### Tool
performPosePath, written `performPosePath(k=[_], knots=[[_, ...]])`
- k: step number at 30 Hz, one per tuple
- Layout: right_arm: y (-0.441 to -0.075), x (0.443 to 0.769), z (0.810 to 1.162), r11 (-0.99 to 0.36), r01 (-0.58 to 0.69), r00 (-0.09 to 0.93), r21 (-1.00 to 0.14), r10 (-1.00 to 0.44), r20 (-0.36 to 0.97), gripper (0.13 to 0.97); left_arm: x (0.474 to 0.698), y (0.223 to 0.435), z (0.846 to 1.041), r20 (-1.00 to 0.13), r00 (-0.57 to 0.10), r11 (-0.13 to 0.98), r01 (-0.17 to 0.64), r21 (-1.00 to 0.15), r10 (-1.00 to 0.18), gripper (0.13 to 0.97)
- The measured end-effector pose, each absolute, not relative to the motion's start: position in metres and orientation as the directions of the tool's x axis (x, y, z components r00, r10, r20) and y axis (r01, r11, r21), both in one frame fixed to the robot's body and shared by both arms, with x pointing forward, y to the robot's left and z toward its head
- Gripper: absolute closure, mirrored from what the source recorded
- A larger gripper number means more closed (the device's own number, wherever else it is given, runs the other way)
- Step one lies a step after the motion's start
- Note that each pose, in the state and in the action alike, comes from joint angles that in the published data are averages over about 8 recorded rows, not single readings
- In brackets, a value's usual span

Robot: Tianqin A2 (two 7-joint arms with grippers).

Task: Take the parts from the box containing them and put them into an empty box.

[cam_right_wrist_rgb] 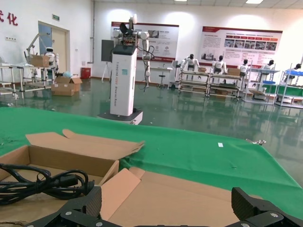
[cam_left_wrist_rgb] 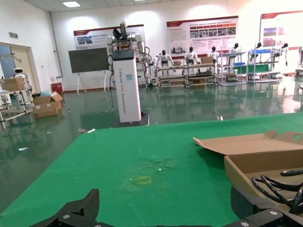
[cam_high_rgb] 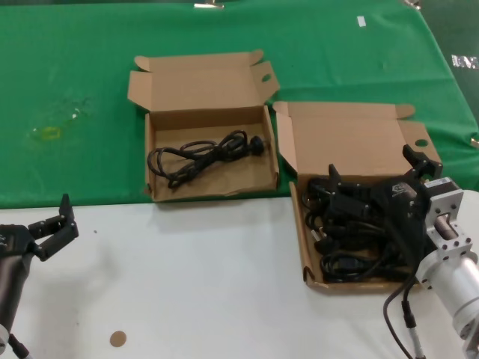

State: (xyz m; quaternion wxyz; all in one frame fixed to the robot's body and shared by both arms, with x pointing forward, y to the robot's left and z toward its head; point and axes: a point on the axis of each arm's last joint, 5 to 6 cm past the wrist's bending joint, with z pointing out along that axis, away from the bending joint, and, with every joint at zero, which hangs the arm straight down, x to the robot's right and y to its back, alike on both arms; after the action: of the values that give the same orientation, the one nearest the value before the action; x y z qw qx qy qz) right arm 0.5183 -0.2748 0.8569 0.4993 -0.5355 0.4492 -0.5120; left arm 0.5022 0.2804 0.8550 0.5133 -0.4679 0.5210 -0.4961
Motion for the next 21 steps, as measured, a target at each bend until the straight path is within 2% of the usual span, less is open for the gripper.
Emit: performPosePath(k=[21], knots=[[-0.2748,0.5183,0.8569,-0.098,0.030,0.072,-0.995,-0.992,0.100,0.130,0.5022,0.2804,0.8550,-0.071,-0.035,0.070,0.022,-0.997,-0.997,0.132]])
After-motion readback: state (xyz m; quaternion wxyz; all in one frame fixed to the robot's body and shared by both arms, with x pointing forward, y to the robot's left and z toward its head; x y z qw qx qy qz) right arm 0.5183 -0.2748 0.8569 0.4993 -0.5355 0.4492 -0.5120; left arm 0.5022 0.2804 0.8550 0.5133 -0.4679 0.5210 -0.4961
